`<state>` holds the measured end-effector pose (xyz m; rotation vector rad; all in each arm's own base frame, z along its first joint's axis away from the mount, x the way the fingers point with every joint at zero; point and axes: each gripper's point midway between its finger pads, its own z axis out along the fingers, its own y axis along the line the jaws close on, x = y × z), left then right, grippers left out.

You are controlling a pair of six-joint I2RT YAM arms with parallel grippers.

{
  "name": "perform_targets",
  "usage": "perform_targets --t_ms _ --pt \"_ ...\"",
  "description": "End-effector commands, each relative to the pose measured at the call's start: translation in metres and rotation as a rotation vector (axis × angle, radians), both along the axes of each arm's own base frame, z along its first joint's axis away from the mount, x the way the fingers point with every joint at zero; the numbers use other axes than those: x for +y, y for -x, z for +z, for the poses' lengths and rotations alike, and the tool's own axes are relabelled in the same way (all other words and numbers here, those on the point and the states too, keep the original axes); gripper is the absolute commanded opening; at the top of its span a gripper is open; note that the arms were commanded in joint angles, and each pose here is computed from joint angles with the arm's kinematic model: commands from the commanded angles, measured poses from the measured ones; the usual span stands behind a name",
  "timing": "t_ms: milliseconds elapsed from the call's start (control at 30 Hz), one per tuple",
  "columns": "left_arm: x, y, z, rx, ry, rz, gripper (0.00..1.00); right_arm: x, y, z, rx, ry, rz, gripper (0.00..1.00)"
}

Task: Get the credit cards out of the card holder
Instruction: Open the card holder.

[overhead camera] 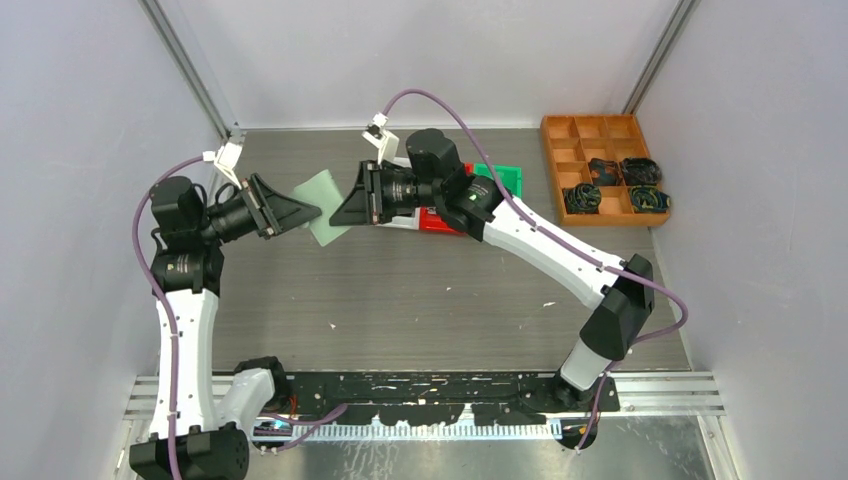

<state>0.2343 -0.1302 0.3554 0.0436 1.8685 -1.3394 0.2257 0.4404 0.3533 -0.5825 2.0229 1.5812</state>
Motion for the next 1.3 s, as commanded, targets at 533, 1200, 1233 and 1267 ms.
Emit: perform_targets --t_ms 533,1200,1233,1267 --pt "-0.019 0.068 0.022 -0.103 -0.040 -0.260 0.36 -0.030 -0.002 0.055 -0.125 -0.105 -0.013 0.14" --pt "0.006 0.037 0.008 -0.174 -0.233 0.035 0.82 -0.038 0.008 0.064 -0.124 -0.138 0.033 0.13" --pt "0.010 0.033 0.008 -0.183 -0.249 0.076 0.85 -0.037 0.009 0.064 -0.122 -0.138 0.036 0.13" --pt "0.013 0.031 0.008 -0.191 -0.259 0.101 0.85 -0.036 0.010 0.064 -0.120 -0.137 0.043 0.13"
